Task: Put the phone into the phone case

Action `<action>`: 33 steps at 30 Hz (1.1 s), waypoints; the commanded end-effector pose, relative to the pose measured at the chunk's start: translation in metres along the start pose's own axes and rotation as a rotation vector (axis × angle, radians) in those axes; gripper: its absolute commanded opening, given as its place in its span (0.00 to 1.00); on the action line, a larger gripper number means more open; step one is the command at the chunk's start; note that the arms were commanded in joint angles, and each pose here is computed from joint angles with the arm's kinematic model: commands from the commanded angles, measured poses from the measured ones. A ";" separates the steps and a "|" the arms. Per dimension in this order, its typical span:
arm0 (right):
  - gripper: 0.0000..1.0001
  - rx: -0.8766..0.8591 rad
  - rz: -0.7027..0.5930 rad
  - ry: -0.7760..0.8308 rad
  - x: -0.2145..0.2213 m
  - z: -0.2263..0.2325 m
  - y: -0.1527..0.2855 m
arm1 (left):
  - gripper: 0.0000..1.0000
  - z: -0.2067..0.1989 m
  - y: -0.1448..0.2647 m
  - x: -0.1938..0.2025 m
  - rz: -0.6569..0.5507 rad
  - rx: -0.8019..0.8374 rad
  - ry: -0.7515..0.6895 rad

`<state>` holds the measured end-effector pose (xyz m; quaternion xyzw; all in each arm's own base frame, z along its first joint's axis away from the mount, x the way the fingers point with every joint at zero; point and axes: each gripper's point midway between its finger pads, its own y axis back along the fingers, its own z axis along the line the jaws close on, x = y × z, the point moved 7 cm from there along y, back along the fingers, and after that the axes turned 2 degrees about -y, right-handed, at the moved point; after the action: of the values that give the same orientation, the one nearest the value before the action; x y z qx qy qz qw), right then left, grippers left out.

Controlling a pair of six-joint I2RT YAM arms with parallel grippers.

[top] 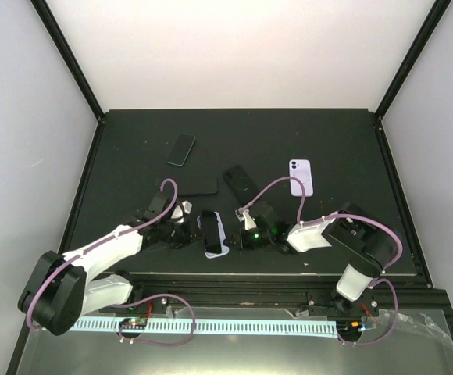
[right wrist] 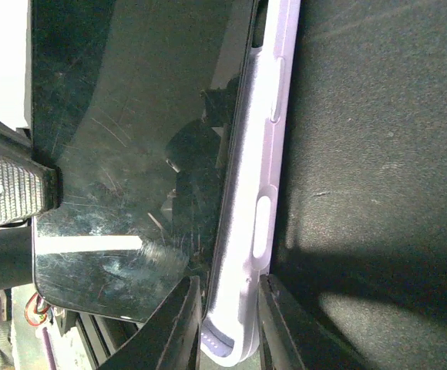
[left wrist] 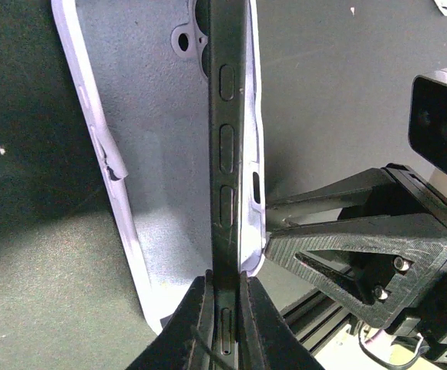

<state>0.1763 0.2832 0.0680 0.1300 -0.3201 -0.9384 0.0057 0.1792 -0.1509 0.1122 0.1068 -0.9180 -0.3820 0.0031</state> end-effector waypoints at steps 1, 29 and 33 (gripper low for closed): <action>0.22 -0.064 0.004 0.002 0.002 0.009 -0.002 | 0.02 -0.006 -0.001 -0.004 -0.007 0.051 -0.012; 0.22 -0.091 0.010 0.012 0.008 0.015 -0.008 | 0.01 0.023 -0.023 -0.008 0.020 -0.103 0.004; 0.21 -0.075 -0.010 0.026 0.006 0.017 -0.004 | 0.04 0.026 -0.023 -0.008 0.015 -0.130 0.003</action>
<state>0.1703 0.2893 0.0646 0.1160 -0.3087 -0.9440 0.0042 0.1857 -0.1566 0.0979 0.0802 -0.9238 -0.3741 0.0119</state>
